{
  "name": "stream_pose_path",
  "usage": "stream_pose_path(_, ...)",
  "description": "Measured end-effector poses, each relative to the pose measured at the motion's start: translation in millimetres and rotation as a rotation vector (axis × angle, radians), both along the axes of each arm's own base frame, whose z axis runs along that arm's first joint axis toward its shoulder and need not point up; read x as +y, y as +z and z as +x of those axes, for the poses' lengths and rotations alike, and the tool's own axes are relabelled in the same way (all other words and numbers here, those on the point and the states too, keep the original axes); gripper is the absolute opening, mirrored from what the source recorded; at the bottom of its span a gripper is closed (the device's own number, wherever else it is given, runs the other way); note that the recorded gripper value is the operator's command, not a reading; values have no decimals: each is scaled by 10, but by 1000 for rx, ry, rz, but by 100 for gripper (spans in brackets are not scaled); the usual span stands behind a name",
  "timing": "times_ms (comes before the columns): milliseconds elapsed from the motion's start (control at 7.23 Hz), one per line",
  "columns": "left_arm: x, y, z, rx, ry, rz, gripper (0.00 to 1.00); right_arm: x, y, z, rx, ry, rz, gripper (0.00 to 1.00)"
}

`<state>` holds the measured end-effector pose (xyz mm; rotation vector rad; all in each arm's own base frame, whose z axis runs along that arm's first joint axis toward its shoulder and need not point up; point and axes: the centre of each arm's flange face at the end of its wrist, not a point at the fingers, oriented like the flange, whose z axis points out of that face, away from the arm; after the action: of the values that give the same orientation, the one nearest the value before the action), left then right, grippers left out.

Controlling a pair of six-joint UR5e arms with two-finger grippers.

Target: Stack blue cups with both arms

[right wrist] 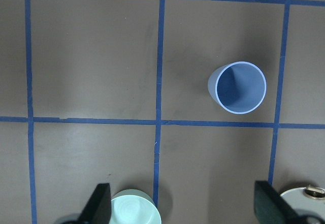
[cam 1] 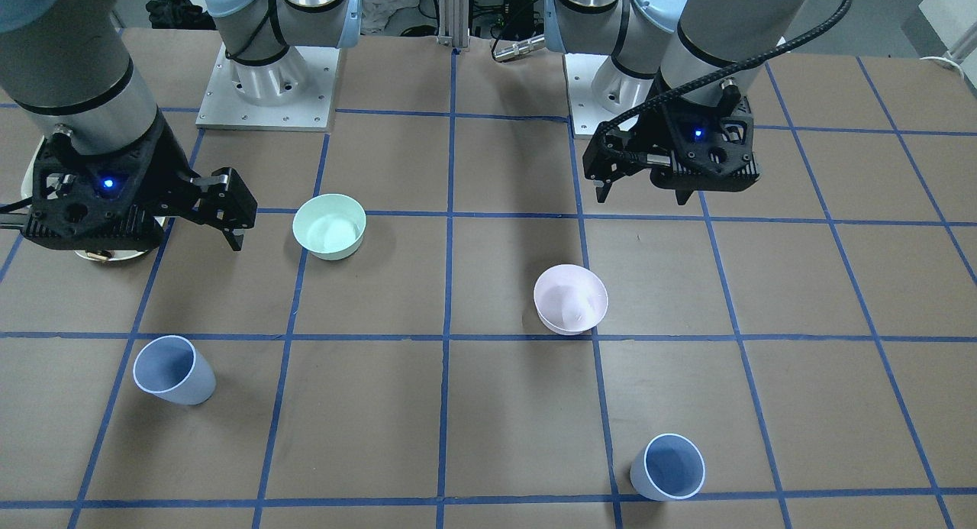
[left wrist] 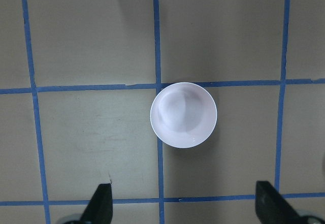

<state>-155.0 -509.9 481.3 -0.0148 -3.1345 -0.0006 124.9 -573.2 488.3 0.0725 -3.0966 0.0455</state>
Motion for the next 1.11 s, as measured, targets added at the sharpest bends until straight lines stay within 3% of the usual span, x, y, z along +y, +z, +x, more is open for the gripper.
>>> stream_pose_path(415,-12,-4,11,0,2,1,100,2,-10,2,0,-1,2,100)
stream_pose_path(691,-252,-87,26,0,6,15,100,1,-24,0,0,-1,5,100)
stream_pose_path(830,-543,-180,24,-1,4,25,100,-1,-29,-4,1,-1,6,100)
stream_pose_path(1106,-1461,-526,31,-12,-11,2,100,2,-19,-9,0,-4,4,100)
